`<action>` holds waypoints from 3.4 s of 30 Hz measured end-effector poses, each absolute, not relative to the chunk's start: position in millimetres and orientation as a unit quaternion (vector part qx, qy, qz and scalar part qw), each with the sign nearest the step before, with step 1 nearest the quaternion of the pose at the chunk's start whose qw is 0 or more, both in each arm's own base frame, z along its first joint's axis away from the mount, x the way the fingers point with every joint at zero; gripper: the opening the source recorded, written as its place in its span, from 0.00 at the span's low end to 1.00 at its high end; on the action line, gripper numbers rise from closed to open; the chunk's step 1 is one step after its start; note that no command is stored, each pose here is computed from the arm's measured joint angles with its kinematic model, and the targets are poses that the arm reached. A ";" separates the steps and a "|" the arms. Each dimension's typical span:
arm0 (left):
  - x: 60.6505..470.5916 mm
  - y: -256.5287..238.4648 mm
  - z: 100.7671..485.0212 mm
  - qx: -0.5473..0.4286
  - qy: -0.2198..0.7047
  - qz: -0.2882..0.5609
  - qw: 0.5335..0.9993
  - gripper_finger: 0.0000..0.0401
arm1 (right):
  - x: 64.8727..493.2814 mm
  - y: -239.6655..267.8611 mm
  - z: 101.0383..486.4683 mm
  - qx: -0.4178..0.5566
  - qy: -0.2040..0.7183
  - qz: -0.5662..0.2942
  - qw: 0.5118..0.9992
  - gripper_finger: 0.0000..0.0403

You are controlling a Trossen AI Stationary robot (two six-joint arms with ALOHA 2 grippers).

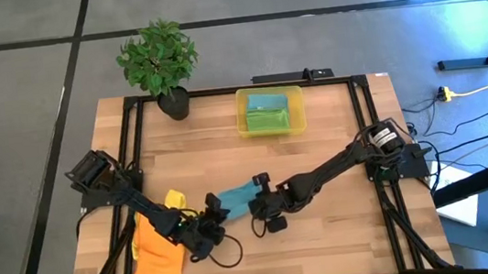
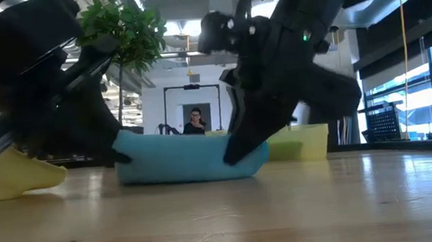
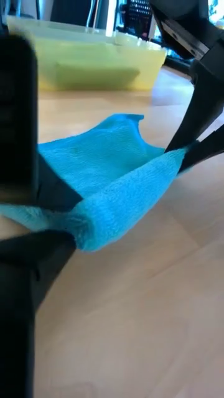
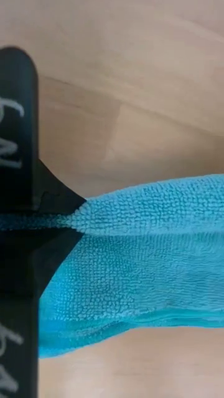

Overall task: Fold microfiber towels
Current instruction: Put the folded blue microfiber towel into the yellow bin

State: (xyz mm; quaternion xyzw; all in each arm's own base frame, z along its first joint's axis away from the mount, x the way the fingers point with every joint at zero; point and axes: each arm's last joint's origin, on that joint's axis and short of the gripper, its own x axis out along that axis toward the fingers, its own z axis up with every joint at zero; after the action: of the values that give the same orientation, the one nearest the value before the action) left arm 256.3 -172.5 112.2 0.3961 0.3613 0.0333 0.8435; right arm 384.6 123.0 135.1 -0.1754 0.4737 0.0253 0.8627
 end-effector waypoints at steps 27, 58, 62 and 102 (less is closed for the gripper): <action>314.3 -36.6 209.3 0.381 0.261 0.174 0.870 0.00 | 330.5 55.6 251.3 -0.213 0.482 -0.113 0.842 0.03; 311.6 158.0 203.4 0.269 0.164 0.195 0.929 0.00 | 298.7 -148.9 281.1 -0.157 0.471 -0.227 0.838 0.03; 326.7 166.3 196.6 0.267 0.173 0.193 0.928 0.00 | 292.2 -156.2 267.5 -0.154 0.482 -0.231 0.831 0.03; 358.1 201.1 154.1 0.285 0.242 0.093 0.923 0.00 | 263.1 -162.6 189.2 -0.126 0.485 -0.174 0.848 0.03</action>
State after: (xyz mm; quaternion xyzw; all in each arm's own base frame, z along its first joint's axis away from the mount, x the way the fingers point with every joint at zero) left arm 358.1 201.1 154.1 0.2853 0.2424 0.0927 0.9226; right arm 263.1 -162.6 189.2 -0.1264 0.4851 -0.1737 0.8477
